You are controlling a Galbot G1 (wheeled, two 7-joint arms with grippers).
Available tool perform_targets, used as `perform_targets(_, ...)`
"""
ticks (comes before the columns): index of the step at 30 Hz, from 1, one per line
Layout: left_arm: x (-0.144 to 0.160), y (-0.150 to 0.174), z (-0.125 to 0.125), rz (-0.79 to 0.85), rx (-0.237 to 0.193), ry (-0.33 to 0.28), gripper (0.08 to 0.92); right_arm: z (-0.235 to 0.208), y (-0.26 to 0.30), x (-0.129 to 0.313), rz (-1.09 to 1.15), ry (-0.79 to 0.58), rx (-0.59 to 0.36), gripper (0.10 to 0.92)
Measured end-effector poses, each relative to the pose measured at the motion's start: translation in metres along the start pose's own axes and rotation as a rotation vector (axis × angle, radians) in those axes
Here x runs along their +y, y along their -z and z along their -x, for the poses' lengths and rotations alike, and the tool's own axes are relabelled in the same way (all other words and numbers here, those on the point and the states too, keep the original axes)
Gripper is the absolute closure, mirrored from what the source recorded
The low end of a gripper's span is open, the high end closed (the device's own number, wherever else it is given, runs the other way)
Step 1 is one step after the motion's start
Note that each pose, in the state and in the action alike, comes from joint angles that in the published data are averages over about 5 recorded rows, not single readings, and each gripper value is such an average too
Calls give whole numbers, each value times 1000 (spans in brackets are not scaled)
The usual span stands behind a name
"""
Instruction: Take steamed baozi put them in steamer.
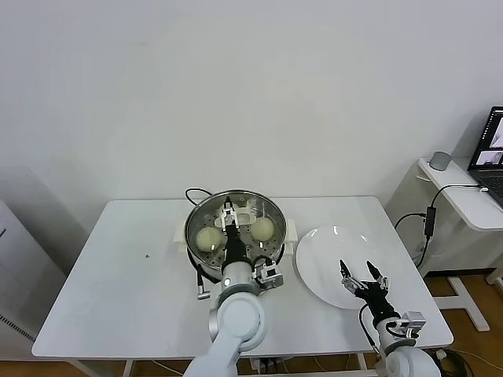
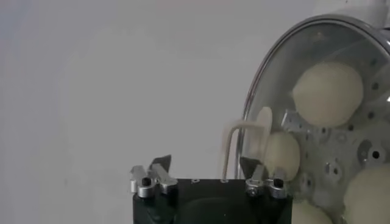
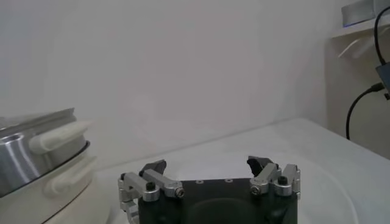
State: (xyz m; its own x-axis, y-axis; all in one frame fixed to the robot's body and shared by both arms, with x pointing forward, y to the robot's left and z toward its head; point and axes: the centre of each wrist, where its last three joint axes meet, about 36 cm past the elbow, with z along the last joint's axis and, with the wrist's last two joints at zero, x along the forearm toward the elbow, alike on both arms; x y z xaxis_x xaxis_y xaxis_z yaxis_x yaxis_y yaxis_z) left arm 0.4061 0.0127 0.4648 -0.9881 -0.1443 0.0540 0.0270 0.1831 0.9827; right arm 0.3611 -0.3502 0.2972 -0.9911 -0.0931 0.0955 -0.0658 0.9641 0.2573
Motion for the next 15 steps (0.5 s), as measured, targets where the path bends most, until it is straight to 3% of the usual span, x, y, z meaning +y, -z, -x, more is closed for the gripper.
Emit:
perform_targets(9,24,-16,-19,-70,18,27,177,-1,0,4,3,10,-1,200)
perform_targets(15,38,-43,-25,-125,48,65,177,-5,-1,10,-3,38,1,200)
